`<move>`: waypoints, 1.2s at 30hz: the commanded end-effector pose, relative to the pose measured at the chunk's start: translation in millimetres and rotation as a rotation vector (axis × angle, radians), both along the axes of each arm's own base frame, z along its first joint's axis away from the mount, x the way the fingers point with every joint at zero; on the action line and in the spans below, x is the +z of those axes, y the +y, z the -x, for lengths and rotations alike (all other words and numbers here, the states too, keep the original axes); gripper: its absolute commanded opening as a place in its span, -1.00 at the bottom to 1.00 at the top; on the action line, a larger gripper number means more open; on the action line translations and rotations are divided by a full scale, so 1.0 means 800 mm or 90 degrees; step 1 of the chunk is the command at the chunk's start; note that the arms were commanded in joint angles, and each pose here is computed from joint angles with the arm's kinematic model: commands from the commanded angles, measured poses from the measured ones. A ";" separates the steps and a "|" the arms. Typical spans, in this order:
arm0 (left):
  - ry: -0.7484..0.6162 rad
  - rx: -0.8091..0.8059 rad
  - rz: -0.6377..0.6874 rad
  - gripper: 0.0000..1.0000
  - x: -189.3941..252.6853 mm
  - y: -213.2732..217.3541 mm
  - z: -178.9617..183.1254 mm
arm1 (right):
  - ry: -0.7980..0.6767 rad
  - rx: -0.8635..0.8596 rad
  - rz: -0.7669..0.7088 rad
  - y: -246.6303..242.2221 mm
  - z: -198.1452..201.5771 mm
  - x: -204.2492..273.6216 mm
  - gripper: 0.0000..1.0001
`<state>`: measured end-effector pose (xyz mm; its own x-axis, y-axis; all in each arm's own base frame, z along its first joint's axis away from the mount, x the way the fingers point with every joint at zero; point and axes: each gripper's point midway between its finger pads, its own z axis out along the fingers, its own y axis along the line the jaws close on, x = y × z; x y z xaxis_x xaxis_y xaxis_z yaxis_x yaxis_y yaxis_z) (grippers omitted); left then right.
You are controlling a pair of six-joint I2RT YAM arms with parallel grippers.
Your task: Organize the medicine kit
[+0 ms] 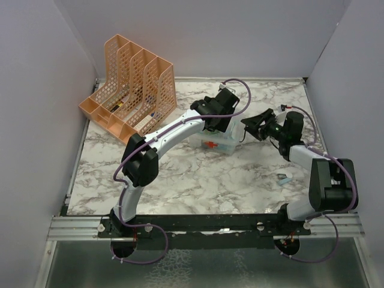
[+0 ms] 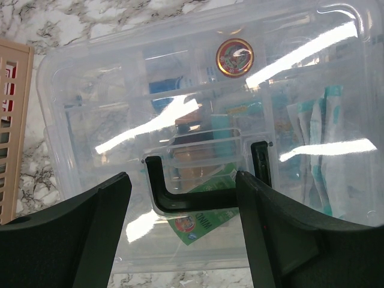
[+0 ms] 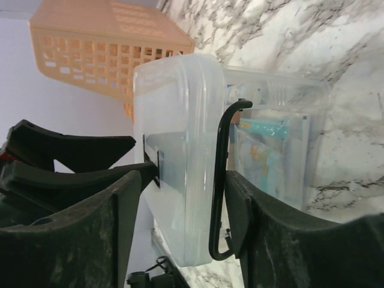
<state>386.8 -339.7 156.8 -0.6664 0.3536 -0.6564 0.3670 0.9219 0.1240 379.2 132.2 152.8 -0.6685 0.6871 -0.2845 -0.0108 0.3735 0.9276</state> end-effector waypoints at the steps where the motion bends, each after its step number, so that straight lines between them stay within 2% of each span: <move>1: 0.100 0.000 -0.121 0.48 -0.081 0.034 0.026 | 0.000 0.000 0.080 -0.006 0.000 -0.004 0.11; 8: 0.101 -0.001 -0.120 0.48 -0.082 0.033 0.026 | 0.016 -0.002 0.139 -0.004 -0.003 0.001 0.01; 13: 0.102 -0.001 -0.119 0.48 -0.081 0.033 0.027 | 0.010 0.016 0.143 0.008 -0.002 0.010 -0.21; 19: 0.112 -0.005 -0.116 0.48 -0.086 0.031 0.029 | 0.019 0.026 0.165 0.015 -0.002 0.012 -0.28; 31: 0.134 -0.007 -0.103 0.45 -0.097 0.026 0.036 | 0.058 0.019 0.298 0.028 -0.005 0.004 -0.60; 36: 0.140 -0.007 -0.101 0.43 -0.101 0.025 0.038 | 0.058 0.022 0.319 0.039 -0.005 0.015 -0.67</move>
<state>386.8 -341.9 155.1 -0.6728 0.3396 -0.6573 0.3601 0.9264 0.1100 385.8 142.6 152.1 -0.7047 0.5026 -0.5009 0.0872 0.7619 0.6418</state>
